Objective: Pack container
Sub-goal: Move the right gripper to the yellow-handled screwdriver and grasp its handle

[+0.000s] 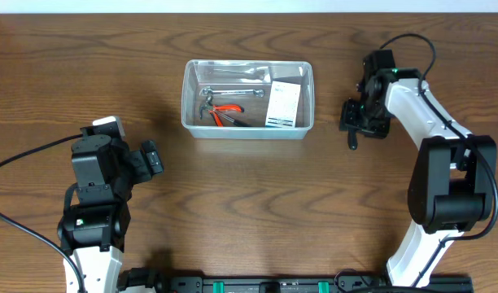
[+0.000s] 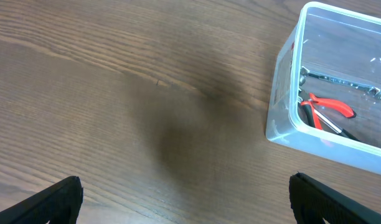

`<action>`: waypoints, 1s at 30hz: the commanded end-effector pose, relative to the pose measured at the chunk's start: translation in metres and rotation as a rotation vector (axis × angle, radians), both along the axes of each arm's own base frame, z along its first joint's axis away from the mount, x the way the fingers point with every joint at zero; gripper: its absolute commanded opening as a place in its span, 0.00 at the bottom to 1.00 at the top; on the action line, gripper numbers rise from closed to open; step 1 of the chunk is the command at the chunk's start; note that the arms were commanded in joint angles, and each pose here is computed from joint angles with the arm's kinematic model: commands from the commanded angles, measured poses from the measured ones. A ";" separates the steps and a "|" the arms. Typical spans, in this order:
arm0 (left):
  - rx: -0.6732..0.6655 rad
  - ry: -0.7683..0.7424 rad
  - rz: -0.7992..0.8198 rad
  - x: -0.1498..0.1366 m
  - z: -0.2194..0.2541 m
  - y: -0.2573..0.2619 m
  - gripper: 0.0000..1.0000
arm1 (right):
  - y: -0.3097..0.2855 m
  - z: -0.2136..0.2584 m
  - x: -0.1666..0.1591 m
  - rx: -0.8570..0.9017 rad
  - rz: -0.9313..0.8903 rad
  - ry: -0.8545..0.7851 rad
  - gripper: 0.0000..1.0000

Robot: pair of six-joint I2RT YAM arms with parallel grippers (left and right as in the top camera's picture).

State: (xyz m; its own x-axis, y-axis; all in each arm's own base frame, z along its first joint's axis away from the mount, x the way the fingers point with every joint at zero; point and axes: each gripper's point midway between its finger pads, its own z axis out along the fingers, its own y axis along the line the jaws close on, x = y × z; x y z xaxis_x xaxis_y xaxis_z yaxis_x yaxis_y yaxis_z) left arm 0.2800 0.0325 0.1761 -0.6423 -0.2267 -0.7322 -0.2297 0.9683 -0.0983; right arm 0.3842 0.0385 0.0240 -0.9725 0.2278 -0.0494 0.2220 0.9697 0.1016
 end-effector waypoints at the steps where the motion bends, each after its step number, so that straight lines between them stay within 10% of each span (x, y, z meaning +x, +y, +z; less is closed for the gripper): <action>1: 0.019 -0.016 -0.005 0.003 0.009 0.001 0.98 | 0.004 -0.008 -0.001 0.008 0.053 -0.009 0.60; 12: 0.019 -0.017 -0.005 0.003 0.009 0.001 0.98 | 0.004 -0.033 -0.003 0.004 0.099 -0.054 0.55; 30: 0.019 -0.016 -0.005 0.003 0.009 0.001 0.98 | 0.004 -0.038 -0.007 0.005 0.098 -0.053 0.11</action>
State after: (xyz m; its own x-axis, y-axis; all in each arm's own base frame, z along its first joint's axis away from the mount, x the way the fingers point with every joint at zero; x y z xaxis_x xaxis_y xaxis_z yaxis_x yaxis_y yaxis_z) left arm 0.2800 0.0324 0.1761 -0.6423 -0.2267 -0.7321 -0.2294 0.9683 -0.0985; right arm 0.3900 0.0395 -0.0023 -0.9796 0.1380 -0.1462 0.1213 0.9856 0.1174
